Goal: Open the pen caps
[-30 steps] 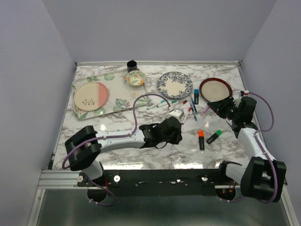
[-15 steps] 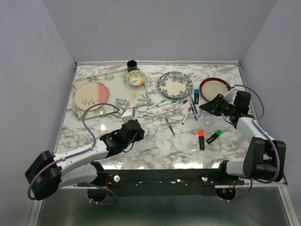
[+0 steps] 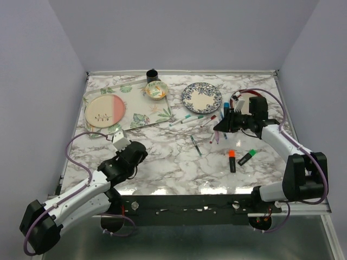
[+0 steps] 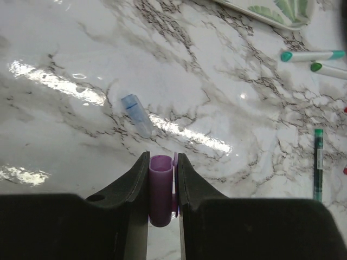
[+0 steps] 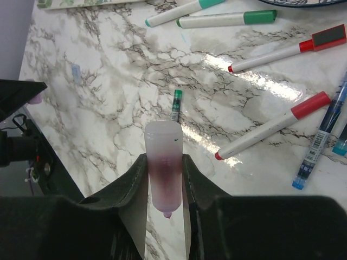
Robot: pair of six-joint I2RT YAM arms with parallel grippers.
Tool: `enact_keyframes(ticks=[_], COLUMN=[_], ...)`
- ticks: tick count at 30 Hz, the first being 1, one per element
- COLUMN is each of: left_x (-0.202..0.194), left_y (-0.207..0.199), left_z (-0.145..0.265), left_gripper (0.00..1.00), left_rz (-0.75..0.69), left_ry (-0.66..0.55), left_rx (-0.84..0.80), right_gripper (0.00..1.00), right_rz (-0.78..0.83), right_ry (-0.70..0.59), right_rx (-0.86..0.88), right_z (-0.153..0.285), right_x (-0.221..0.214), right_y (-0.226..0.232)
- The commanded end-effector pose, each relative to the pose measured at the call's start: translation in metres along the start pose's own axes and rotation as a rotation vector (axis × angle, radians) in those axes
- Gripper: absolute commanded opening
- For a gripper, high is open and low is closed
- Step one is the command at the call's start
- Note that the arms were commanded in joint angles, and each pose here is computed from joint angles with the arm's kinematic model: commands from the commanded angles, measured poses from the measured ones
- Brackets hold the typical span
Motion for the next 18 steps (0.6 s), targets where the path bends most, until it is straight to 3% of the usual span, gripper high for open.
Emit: enact_keyframes(ticks=[1, 11, 18], left_x=[0.016, 0.024, 0.023], left_y=[0.028, 0.043, 0.044], left_z=[-0.006, -0.027, -0.048], left_gripper=[0.0, 0.0, 0.19], left_rz=[0.045, 0.121, 0.116], left_ry=[-0.1, -0.118, -0.082], left_rx=[0.117, 0.167, 0.193], right_gripper=[0.01, 0.01, 0.01], right_rz=[0.05, 0.061, 0.085], right_ry=[0.053, 0.087, 0.12], right_rx=[-0.021, -0.014, -0.023], right_z=[-0.003, -0.008, -0.014], right_x=[-0.004, -0.007, -0.01], right_y=[-0.003, -0.003, -0.003])
Point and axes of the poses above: each gripper's point midway between its finger pads, its own z axis back along the fingers, its own y axis along the line the jaws close on, x = y × z, the point moved 5 cm from there along z, back along the fingers, and after that the axes turned 14 degrees about z, right-handed, at the moved point
